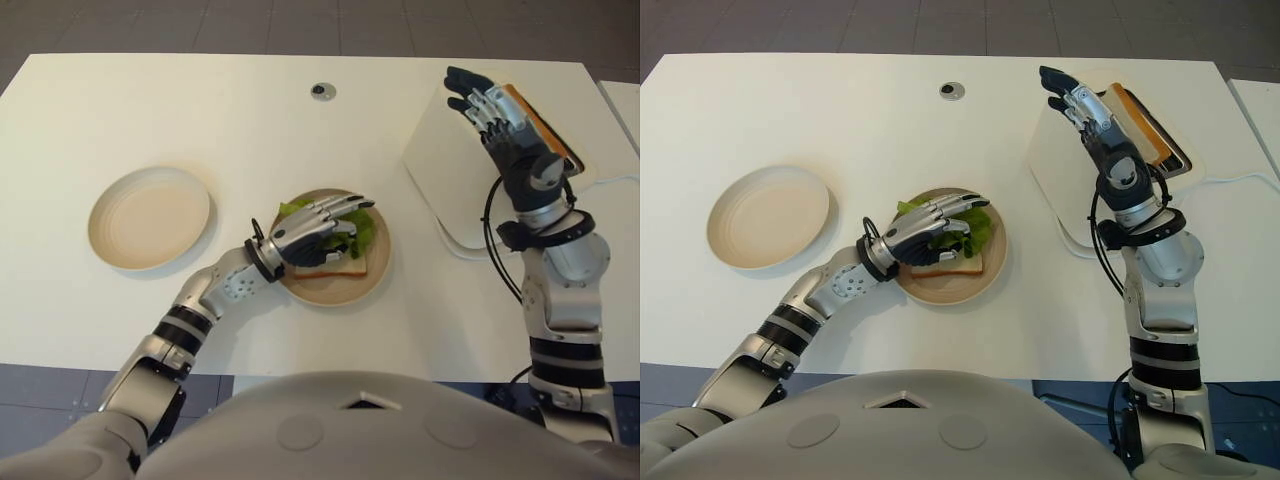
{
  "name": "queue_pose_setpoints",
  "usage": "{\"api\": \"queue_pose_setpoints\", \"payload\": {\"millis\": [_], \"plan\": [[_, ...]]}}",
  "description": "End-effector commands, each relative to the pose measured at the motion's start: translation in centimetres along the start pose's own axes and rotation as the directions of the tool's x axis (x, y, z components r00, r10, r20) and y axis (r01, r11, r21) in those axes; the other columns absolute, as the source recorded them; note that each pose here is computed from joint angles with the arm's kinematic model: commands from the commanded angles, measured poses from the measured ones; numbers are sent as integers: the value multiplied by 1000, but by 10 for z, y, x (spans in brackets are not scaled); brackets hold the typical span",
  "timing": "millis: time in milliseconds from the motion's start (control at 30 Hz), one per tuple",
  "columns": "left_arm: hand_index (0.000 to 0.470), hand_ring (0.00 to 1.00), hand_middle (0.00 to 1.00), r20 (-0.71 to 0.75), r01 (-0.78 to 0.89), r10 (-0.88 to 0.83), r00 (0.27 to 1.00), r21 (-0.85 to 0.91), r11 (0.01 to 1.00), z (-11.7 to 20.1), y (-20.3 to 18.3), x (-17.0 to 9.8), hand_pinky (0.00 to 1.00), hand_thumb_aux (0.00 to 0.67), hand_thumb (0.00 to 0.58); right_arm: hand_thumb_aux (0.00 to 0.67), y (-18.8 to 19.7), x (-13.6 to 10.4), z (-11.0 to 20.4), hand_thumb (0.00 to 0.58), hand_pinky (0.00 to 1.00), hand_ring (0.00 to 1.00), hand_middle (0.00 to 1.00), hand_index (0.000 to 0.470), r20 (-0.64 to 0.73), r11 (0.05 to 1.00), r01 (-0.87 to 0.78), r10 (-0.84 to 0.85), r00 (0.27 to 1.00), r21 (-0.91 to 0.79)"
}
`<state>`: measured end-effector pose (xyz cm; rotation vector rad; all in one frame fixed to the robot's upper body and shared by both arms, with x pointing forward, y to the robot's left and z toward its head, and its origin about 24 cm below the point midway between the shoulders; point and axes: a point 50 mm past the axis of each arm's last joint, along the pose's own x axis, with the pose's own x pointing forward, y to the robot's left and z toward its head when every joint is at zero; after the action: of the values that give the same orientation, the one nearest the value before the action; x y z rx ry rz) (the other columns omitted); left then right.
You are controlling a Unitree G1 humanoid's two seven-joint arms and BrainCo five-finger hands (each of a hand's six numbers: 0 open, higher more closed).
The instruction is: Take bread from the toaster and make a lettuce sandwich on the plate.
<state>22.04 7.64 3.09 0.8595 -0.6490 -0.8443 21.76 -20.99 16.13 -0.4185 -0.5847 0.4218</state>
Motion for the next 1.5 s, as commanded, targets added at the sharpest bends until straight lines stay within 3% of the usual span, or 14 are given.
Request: {"api": "queue_pose_setpoints", "payload": {"millis": [33,67,100,300,400,567,733,767,800,967,1033,1067,1300,1500], "plan": [[470,0,0,-2,51,-51,999,-4,999,1,-8,-5,0,670,580,0,-26,-7,6,0,0,0,0,0,-54,969,49,-63,997,-243],[234,0,0,-3,46,-46,999,-3,999,0,-5,-8,0,334,434,0,-35,-8,7,0,0,0,0,0,-61,953,76,-98,993,-293],[0,0,0,-5,41,-40,999,6,999,0,-1,-10,0,0,0,0,-43,-9,10,0,0,0,0,0,-63,938,103,-131,989,-332],[0,0,0,-10,-19,19,1000,13,1000,-7,25,-14,0,0,0,0,-88,-18,19,0,0,0,0,0,-87,726,187,-323,942,-662],[0,0,0,-14,-37,37,999,24,999,-9,32,-13,0,0,0,0,-99,-28,-4,0,0,0,0,0,-233,610,30,-346,909,-792],[0,0,0,3,-85,85,996,13,996,-7,36,-8,0,0,0,0,-78,-54,-53,0,0,0,0,0,-559,625,-348,-172,811,-698],[0,0,0,-12,-80,80,997,24,997,-10,36,-8,0,0,0,0,-62,-66,-64,0,0,0,0,0,-660,653,-483,-36,750,-584],[0,0,0,-13,-78,78,997,26,997,-11,36,-8,0,0,0,255,-62,-63,-61,357,0,0,0,179,-638,659,-466,-28,770,-591],[0,0,0,-14,-77,77,997,27,997,-11,35,-8,0,0,0,633,-63,-57,-54,578,0,0,0,444,-594,663,-425,-36,804,-616],[0,0,0,-14,-105,106,994,22,994,-11,37,-7,0,0,0,670,-86,-32,-21,580,20,20,20,470,-316,678,-114,-183,931,-726],[0,0,0,-15,-119,119,993,20,993,-12,38,-7,0,0,0,670,-93,-28,-14,580,227,227,227,470,-244,663,-23,-243,939,-748],[0,0,0,-19,-127,127,992,33,991,-12,39,-7,0,0,0,670,-95,-26,-13,580,1000,1000,1000,470,-219,660,8,-261,940,-752],[0,0,0,-22,-175,176,984,49,983,-14,43,-7,0,0,0,670,-104,-12,7,580,1000,1000,1000,470,6,613,272,-399,917,-742],[0,0,0,8,-402,402,916,-28,915,-11,74,-13,0,0,0,670,-74,4,23,580,1000,1000,1000,470,107,834,332,-319,942,-440]]}}
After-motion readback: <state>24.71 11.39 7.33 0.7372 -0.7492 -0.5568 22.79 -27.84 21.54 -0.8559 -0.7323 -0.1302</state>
